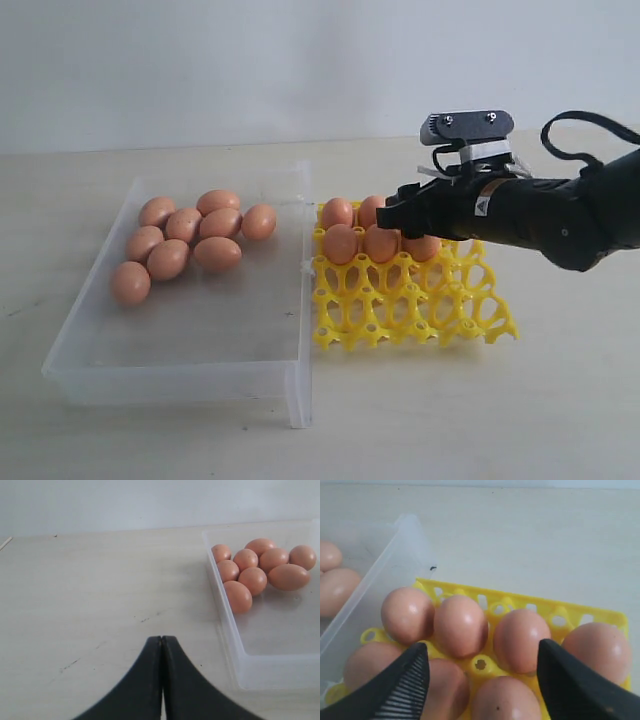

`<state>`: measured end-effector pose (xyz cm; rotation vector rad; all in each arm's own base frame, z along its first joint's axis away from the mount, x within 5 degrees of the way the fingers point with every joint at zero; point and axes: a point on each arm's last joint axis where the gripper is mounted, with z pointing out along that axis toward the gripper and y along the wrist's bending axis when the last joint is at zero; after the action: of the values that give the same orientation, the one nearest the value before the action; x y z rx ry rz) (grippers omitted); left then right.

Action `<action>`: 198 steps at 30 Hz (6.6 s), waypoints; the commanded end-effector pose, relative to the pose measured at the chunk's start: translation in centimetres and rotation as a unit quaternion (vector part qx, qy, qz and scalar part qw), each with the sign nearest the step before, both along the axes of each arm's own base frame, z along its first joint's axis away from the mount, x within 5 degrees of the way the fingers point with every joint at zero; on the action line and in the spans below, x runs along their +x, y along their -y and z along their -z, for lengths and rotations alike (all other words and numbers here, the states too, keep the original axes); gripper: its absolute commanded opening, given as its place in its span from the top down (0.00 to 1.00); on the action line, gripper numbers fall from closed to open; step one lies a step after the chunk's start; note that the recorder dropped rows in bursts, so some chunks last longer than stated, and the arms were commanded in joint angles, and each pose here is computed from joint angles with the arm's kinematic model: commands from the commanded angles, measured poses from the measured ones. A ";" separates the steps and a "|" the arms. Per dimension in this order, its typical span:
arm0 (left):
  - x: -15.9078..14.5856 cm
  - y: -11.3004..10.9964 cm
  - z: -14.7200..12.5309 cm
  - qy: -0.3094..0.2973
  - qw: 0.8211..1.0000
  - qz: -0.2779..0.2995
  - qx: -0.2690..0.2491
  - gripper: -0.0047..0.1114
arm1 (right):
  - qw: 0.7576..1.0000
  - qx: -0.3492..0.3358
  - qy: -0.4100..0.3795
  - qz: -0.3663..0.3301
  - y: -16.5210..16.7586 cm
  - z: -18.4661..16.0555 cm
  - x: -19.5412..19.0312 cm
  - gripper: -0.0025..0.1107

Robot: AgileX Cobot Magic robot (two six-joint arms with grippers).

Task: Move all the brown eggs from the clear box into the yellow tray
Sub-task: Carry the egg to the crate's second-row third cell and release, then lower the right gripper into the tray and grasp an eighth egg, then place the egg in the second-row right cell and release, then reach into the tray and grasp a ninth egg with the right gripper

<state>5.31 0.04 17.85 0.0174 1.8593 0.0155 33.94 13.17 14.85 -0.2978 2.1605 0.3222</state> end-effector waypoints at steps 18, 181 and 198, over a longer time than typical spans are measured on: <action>0.0 0.0 -0.2 0.007 1.000 0.003 -0.002 0.96 | 0.854 -0.322 0.038 -0.407 -21.0 -2.3 0.8 0.42; 0.0 0.0 -0.2 0.007 1.000 0.003 -0.002 0.96 | 0.973 -0.112 -0.082 -0.187 -21.5 -7.5 0.0 0.52; 0.0 0.0 -0.2 0.007 1.000 0.003 -0.002 0.96 | 0.955 0.064 -0.290 -0.008 -26.8 0.7 4.8 0.49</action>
<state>5.31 0.04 17.85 0.0174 1.8593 0.0155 37.90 39.98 14.25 -0.2075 2.7361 0.6120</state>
